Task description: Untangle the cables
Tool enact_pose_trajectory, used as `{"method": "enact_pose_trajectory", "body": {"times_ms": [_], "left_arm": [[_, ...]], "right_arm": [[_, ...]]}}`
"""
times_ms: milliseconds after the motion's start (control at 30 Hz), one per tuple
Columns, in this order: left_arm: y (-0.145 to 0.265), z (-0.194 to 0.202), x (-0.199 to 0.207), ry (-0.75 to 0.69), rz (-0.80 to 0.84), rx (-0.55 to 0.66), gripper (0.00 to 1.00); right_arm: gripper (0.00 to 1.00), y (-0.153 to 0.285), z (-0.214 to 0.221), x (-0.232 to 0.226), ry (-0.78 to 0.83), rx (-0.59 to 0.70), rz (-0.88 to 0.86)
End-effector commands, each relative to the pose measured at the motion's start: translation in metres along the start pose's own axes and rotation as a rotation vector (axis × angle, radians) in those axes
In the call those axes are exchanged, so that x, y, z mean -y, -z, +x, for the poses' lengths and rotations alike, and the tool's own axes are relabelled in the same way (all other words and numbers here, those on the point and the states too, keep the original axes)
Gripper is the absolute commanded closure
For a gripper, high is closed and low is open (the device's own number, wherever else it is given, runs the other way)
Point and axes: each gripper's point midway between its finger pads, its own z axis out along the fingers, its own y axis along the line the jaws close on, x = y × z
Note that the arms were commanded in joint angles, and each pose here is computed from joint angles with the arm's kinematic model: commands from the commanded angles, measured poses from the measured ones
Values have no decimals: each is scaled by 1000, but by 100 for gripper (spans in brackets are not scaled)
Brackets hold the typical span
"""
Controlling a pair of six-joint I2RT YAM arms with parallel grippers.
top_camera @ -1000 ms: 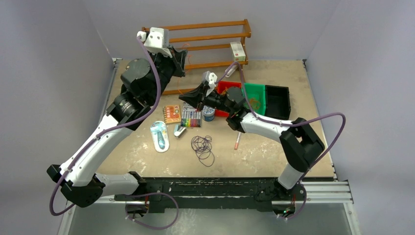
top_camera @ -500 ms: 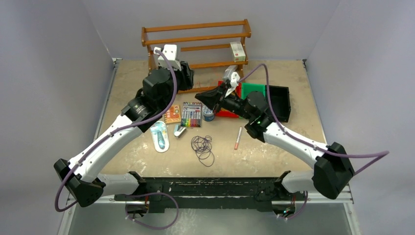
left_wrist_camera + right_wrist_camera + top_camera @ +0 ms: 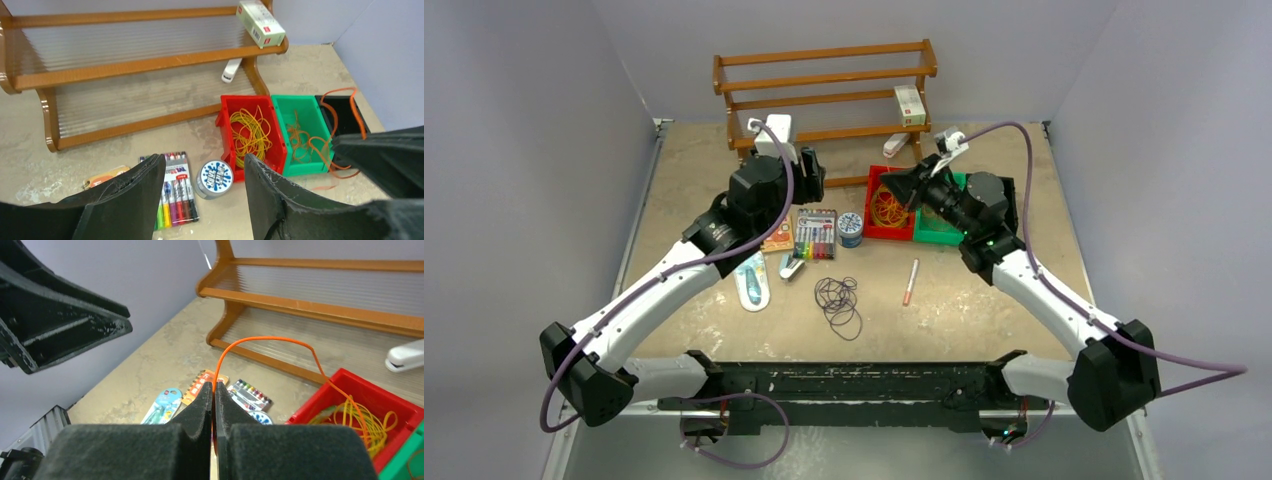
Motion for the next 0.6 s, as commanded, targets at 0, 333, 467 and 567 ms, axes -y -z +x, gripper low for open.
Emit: {"method": "enact_pose_trajectory", "body": {"times_ms": [0, 333, 467, 567], "left_arm": [[1, 7, 4, 50, 43, 6, 42], [-9, 71, 0, 50, 57, -118, 43], [-11, 98, -3, 59, 53, -171, 44], [-12, 115, -3, 73, 61, -201, 44]], "right_arm": [[100, 11, -24, 14, -11, 39, 68], [100, 27, -27, 46, -3, 25, 158], [100, 36, -27, 58, -2, 19, 189], [100, 42, -27, 69, 5, 10, 215]]}}
